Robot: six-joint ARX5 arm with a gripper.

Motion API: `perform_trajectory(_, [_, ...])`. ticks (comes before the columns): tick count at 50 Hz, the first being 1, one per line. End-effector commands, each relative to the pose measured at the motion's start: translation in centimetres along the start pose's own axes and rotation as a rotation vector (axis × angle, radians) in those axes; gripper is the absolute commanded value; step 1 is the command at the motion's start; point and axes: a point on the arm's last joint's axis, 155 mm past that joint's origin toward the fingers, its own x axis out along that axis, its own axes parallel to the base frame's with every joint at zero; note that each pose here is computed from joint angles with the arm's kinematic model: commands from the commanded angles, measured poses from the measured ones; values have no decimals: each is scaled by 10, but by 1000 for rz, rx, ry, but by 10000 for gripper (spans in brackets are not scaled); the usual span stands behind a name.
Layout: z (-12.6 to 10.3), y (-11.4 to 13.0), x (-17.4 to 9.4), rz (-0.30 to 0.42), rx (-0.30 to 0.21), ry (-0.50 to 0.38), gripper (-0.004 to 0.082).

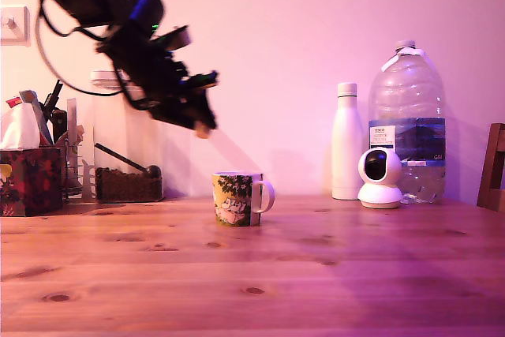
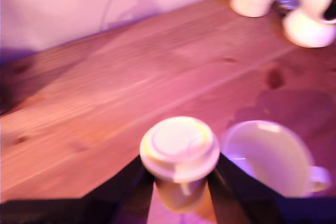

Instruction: Pick up the coffee capsules from the table one by one and drop them inside the nearest coffee cup

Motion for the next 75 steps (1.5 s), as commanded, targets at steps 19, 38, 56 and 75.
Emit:
perform_trajectory(19, [-12, -39, 1, -55, 45, 57, 219])
perform_trajectory(38, [-19, -39, -2, -9, 62, 114, 219])
perform_trajectory(56, [-19, -41, -4, 2, 58, 165, 219])
perform_trajectory(75, [-22, -38, 3, 20, 51, 243, 219])
